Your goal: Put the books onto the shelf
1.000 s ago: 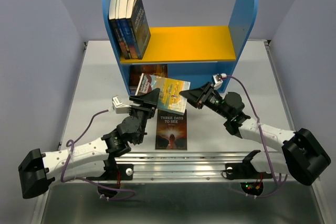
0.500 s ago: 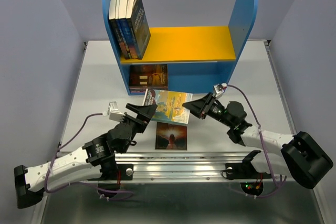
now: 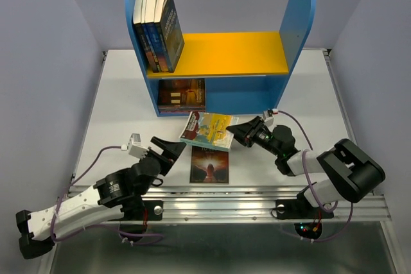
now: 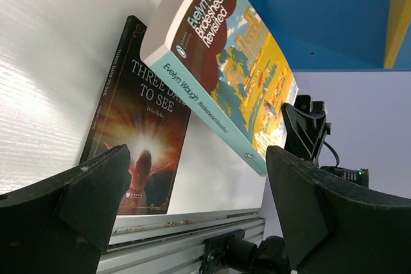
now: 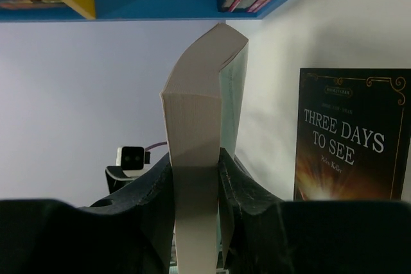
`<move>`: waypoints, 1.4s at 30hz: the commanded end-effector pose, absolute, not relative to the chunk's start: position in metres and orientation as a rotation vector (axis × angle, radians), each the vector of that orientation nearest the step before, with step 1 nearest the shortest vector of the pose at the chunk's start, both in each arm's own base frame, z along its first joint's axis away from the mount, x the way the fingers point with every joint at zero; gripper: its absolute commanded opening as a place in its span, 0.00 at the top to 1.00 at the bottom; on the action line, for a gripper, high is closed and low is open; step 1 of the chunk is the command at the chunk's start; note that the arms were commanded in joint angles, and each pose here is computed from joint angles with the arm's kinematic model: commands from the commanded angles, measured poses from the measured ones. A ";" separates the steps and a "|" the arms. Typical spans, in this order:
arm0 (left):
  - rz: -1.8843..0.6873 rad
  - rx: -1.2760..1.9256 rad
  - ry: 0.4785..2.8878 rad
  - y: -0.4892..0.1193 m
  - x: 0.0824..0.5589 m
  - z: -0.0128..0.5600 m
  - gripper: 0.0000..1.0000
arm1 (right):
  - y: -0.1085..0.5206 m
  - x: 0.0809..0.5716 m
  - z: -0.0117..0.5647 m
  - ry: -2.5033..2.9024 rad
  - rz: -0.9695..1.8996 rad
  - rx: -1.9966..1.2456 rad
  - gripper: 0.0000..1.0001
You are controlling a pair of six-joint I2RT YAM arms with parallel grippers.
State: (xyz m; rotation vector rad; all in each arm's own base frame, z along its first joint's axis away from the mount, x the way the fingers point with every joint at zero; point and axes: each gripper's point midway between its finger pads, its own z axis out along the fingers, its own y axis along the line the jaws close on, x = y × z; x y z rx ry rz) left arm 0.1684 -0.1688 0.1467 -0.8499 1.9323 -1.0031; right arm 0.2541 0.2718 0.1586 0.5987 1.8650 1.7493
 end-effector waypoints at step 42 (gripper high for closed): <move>-0.840 -0.943 1.737 -0.106 0.179 0.182 0.01 | 0.292 0.350 0.302 1.182 2.003 0.178 0.99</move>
